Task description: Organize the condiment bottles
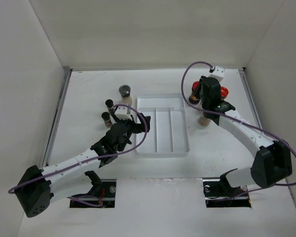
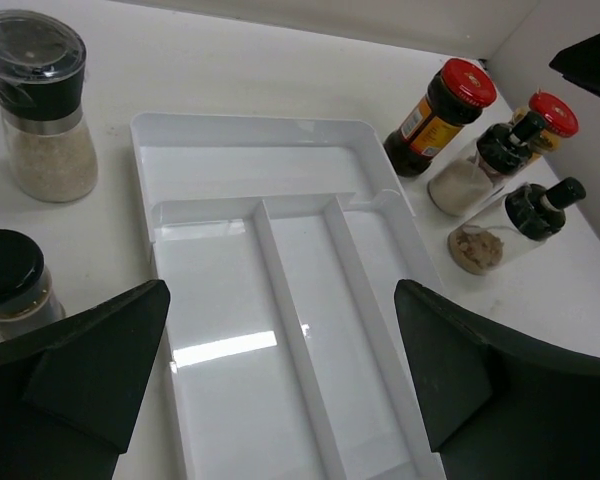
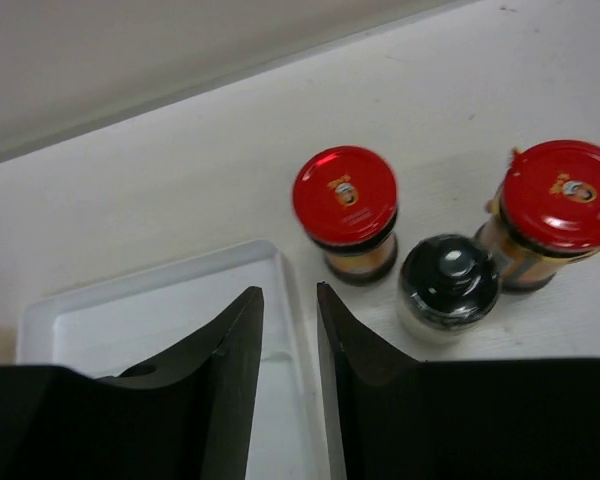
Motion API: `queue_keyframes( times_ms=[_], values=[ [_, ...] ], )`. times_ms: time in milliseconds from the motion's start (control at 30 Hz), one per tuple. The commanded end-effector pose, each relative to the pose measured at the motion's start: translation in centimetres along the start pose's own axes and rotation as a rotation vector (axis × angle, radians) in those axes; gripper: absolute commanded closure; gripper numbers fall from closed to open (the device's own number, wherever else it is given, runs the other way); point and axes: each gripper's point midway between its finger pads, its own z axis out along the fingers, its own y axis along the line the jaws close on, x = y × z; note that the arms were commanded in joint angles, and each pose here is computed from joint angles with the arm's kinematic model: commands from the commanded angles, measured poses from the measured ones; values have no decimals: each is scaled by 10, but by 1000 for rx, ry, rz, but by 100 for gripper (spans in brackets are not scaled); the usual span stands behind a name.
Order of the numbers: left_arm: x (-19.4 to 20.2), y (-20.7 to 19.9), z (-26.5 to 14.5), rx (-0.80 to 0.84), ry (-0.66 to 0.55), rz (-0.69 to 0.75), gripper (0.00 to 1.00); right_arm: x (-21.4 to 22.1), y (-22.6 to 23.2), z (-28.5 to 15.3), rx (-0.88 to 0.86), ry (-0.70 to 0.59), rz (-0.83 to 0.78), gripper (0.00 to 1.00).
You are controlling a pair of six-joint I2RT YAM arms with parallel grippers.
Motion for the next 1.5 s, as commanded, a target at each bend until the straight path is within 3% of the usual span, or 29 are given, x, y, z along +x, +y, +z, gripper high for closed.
queue_keyframes(
  times_ms=[0, 33, 100, 167, 333, 567, 1000, 1467],
  values=[
    [-6, -17, 3, 83, -34, -57, 0, -27, -12, 18, 62, -31, -44, 64],
    [-1, -20, 4, 106, -18, -57, 1, -30, -14, 23, 76, -31, -63, 57],
    [7, -26, 6, 140, 0, -60, 16, -32, -17, 35, 98, -23, -99, 37],
    [12, -26, 9, 146, 13, -67, 28, -33, -18, 41, 110, -19, -116, 31],
    [25, -21, 14, 115, 82, -69, 19, -29, -17, 38, 94, -34, -92, 24],
    [26, -36, 10, 198, 83, -84, 18, -19, -14, 59, 85, 26, -121, 10],
    [23, -26, 10, 183, 59, -102, 15, -1, -28, 113, 125, 112, -173, 9],
    [19, -8, 13, 137, 40, -144, 13, 29, -31, 127, 141, 186, -217, 15]
  ],
)
